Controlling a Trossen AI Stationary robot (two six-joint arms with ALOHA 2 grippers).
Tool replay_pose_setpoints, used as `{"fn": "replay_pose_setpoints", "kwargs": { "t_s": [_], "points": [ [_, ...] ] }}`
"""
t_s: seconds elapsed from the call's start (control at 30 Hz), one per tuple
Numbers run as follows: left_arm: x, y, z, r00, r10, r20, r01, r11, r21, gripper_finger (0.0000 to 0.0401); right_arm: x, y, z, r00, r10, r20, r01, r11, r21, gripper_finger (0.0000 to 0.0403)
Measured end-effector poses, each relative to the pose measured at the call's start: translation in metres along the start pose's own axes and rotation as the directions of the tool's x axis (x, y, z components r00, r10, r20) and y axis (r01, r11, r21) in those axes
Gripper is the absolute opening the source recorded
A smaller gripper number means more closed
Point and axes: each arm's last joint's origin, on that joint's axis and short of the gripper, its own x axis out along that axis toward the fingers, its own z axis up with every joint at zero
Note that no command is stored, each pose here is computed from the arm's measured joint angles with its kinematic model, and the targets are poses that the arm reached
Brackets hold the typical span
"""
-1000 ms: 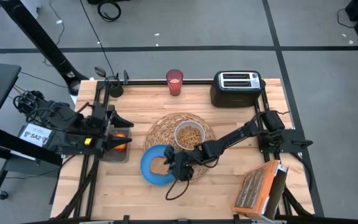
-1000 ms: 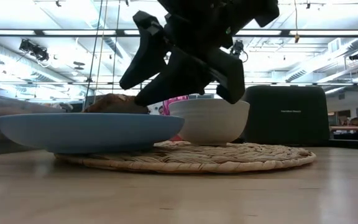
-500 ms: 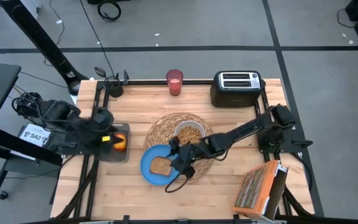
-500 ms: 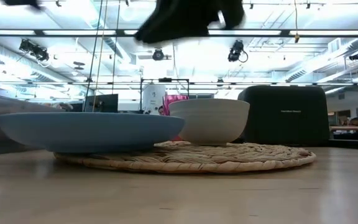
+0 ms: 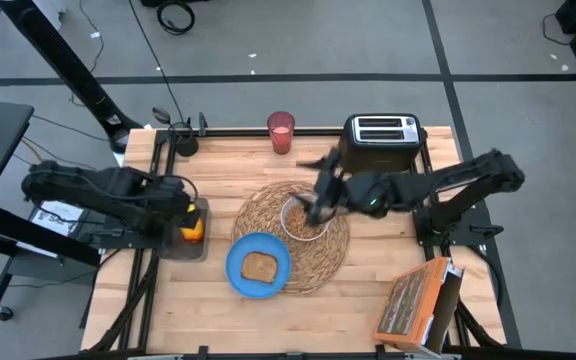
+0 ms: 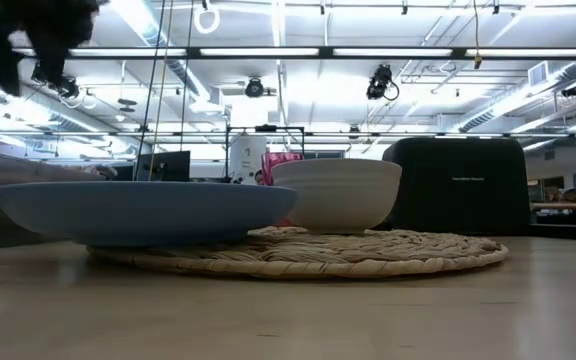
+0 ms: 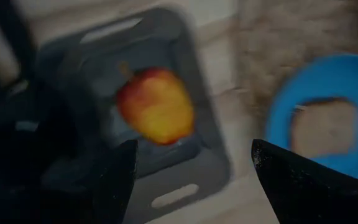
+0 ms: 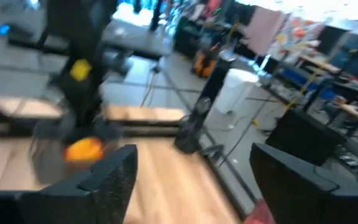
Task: Arrange a breakfast setting
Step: Put the red apple on the brown table mat
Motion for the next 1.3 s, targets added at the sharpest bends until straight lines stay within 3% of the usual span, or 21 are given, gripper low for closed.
{"fn": "replay_pose_setpoints", "kwargs": {
  "t_s": [0.07,0.23,0.47,0.6,0.8,1.07,1.3],
  "points": [
    [0.015,0.003,-0.001,0.999,0.040,-0.020,-0.042,0.996,-0.084,0.0319,-0.006,-0.021,0.008,0.999,-0.042,0.032,0.041,0.999,0.034,0.0331],
    [0.042,-0.001,-0.001,0.999,0.037,-0.016,-0.040,0.964,-0.261,0.0319,-0.018,-0.067,0.019,0.990,-0.112,0.084,0.108,0.993,0.049,0.0359],
    [0.041,-0.019,0.002,0.997,0.055,-0.054,-0.072,0.913,-0.403,0.0288,-0.028,-0.102,0.021,0.990,-0.071,0.122,0.064,0.996,0.055,0.0365],
    [0.034,-0.030,0.001,0.997,0.036,-0.063,-0.060,0.903,-0.426,0.0282,-0.031,-0.108,0.017,0.995,-0.029,0.100,0.025,0.999,0.038,0.0363],
    [0.037,-0.027,-0.010,0.992,0.085,-0.089,-0.116,0.891,-0.440,0.0321,-0.037,-0.110,0.014,0.998,0.015,0.066,-0.016,1.000,0.017,0.0363],
    [0.075,-0.004,-0.017,0.969,0.228,-0.099,-0.246,0.818,-0.521,0.0357,-0.035,-0.109,0.010,0.999,0.029,0.030,-0.029,1.000,0.002,0.0363],
    [0.100,0.005,-0.009,0.970,0.228,-0.082,-0.234,0.796,-0.559,0.0358,-0.035,-0.109,0.010,0.999,0.031,0.034,-0.031,1.000,0.004,0.0363]
  ]
}}
